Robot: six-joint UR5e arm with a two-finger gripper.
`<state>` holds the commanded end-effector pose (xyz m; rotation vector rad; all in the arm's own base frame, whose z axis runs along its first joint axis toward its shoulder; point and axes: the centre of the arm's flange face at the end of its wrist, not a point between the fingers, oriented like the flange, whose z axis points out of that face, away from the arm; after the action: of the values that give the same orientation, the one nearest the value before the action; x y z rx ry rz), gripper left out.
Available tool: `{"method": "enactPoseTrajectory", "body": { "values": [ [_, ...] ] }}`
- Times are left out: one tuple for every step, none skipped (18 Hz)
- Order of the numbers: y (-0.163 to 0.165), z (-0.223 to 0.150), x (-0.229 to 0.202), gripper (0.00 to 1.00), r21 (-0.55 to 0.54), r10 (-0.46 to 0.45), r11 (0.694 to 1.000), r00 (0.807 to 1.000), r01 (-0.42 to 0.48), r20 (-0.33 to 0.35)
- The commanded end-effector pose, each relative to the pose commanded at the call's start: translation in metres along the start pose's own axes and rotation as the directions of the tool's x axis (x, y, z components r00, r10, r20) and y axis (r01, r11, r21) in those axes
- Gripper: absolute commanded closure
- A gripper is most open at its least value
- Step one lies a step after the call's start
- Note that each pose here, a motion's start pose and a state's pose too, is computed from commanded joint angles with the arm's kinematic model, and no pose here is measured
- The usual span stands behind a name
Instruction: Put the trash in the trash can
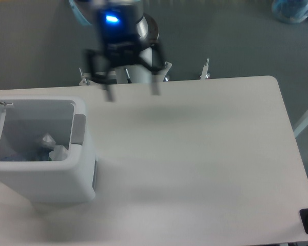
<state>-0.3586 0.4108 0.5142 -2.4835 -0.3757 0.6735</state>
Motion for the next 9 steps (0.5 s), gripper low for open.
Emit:
{"method": "enactPoseTrajectory", "body": {
  "values": [
    [0.008,0.018,-0.007,0.00,-0.056,0.072,0.996,0.997,-0.071,0.017],
    [0.017,0.029,-0.017,0.00,-0.108,0.144,0.984,0.989,-0.139,0.036],
    [0.024,0.032,-0.023,0.00,-0.157,0.215,0.966,0.975,-0.205,0.048],
    [0.028,0.034,-0.026,0.00,-0.193,0.290,0.941,0.956,-0.277,0.040],
    [0.034,0.037,-0.025,0.00,-0.224,0.357,0.911,0.934,-0.346,0.007],
    [0.040,0.037,-0.025,0.00,-0.241,0.408,0.883,0.913,-0.402,-0.027],
    [0.042,0.037,-0.025,0.00,-0.246,0.438,0.866,0.898,-0.435,-0.045],
    [0.044,0.036,-0.028,0.00,-0.250,0.440,0.865,0.897,-0.436,-0.045],
    [0.044,0.035,-0.029,0.00,-0.250,0.439,0.865,0.898,-0.435,-0.043]
  ]
}}
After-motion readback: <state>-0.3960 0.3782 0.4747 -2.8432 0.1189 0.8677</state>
